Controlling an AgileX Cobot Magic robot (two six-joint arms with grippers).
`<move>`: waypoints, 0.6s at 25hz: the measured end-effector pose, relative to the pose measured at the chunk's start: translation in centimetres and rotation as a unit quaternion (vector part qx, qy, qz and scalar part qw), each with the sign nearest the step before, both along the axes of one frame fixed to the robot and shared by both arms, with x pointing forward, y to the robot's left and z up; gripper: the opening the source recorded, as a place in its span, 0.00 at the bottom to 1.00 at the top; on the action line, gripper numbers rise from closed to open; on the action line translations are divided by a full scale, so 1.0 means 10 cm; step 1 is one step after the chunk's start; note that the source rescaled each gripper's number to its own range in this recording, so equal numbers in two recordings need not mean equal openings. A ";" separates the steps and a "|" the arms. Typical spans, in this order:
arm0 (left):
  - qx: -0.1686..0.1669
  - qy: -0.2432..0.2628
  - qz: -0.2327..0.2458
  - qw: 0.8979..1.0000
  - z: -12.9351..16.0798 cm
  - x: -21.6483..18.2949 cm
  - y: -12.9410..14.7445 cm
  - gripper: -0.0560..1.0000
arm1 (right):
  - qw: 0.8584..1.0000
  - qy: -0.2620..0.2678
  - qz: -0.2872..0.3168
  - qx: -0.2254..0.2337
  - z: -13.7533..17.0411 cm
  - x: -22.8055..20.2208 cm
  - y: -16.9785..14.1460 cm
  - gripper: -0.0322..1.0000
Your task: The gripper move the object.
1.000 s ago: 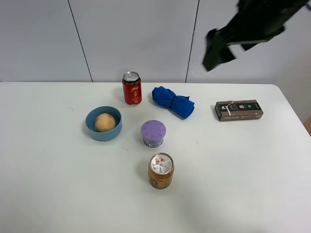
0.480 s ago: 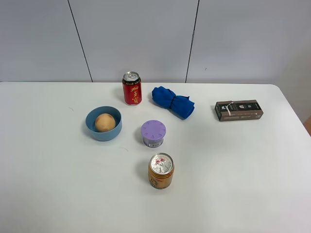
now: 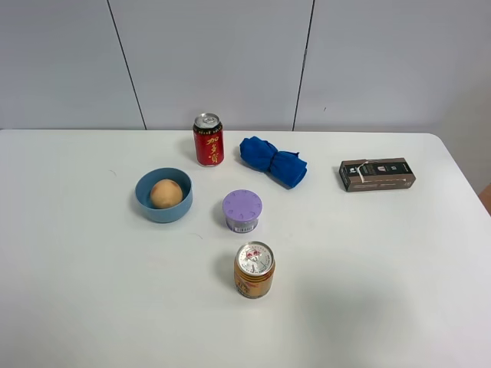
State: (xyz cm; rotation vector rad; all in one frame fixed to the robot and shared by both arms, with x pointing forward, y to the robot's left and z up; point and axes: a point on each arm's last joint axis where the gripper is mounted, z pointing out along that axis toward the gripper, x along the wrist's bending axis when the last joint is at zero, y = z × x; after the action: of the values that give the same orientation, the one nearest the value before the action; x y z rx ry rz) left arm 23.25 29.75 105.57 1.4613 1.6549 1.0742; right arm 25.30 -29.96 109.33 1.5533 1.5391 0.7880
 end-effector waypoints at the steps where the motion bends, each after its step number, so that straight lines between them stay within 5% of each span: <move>1: 0.000 0.000 0.000 1.000 0.00 0.00 0.00 1.00 | 1.000 -0.007 0.006 -0.002 -0.07 -0.03 0.01 1.00; 15: 0.000 0.000 0.000 1.000 0.00 0.00 0.00 1.00 | 0.999 -0.020 0.046 -0.001 -0.42 -0.19 0.02 1.00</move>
State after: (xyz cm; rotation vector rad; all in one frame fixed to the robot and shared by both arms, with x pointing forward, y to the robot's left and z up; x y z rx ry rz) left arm 23.25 29.75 105.57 1.4613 1.6549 1.0742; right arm 23.40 -29.76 105.17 1.4650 1.5902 0.8636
